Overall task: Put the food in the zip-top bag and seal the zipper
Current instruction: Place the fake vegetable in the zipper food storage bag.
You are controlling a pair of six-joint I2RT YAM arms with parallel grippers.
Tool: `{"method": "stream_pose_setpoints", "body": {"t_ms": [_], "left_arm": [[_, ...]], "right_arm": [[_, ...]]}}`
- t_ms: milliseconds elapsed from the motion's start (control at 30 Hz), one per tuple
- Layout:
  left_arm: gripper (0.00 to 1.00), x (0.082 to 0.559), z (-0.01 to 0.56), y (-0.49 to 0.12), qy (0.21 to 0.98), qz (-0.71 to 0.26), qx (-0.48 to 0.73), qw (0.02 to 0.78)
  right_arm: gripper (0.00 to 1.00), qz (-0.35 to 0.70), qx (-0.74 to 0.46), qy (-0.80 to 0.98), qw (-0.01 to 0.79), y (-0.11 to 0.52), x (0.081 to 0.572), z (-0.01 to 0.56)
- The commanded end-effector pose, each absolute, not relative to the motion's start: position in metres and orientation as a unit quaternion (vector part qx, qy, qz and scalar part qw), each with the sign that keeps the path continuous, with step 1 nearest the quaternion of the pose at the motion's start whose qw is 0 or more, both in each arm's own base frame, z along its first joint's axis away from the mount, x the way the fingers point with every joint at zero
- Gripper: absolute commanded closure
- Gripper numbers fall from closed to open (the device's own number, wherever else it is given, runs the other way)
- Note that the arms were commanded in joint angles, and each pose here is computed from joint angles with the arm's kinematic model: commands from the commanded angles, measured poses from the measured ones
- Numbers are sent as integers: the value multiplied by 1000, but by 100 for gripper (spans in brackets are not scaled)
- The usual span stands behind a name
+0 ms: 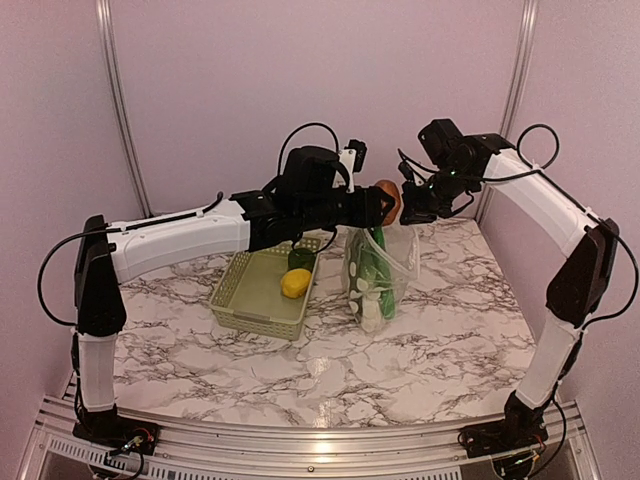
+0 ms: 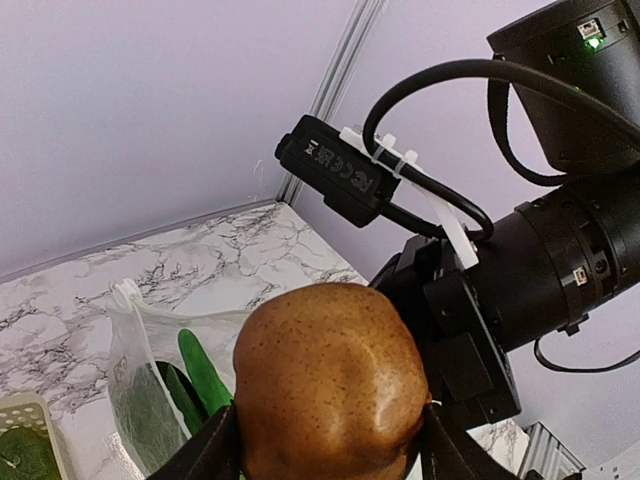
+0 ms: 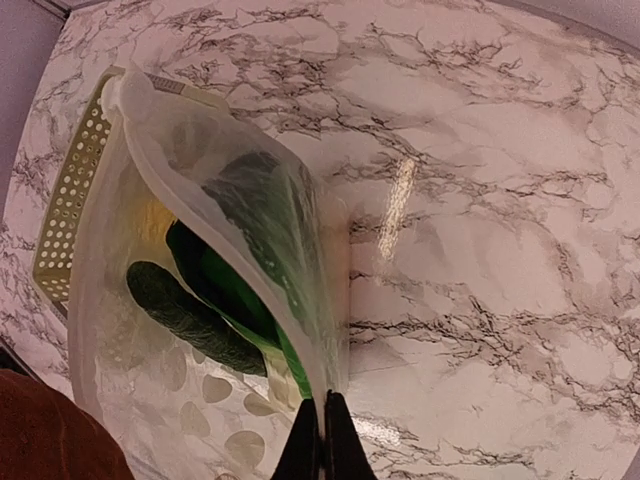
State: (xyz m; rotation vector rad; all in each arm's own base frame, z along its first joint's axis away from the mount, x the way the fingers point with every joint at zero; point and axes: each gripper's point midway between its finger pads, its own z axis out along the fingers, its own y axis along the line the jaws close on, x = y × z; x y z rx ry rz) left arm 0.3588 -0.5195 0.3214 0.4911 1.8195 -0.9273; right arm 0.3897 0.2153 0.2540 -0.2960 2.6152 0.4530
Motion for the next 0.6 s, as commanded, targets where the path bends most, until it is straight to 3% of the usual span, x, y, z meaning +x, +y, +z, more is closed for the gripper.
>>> {"method": "stream_pose_setpoints", "body": {"t_ms": [0, 200, 300, 333, 367, 400, 567], "left_arm": [[37, 363, 314, -518, 766, -374, 178, 492], [32, 366, 303, -523, 777, -370, 175, 479], [22, 367, 306, -521, 777, -368, 169, 482], [17, 367, 309, -519, 776, -369, 168, 483], [5, 366, 312, -519, 774, -369, 169, 486], [2, 366, 316, -517, 772, -369, 169, 489], [1, 371, 342, -496, 770, -343, 143, 519]], "right_arm": [[100, 190, -104, 942, 258, 220, 388, 280], [100, 207, -102, 939, 254, 225, 388, 282], [100, 207, -102, 939, 256, 225, 388, 283], [100, 207, -102, 939, 256, 225, 388, 283], [100, 207, -101, 939, 255, 225, 388, 283], [100, 207, -101, 939, 254, 225, 389, 282], [100, 209, -102, 939, 254, 225, 388, 283]]}}
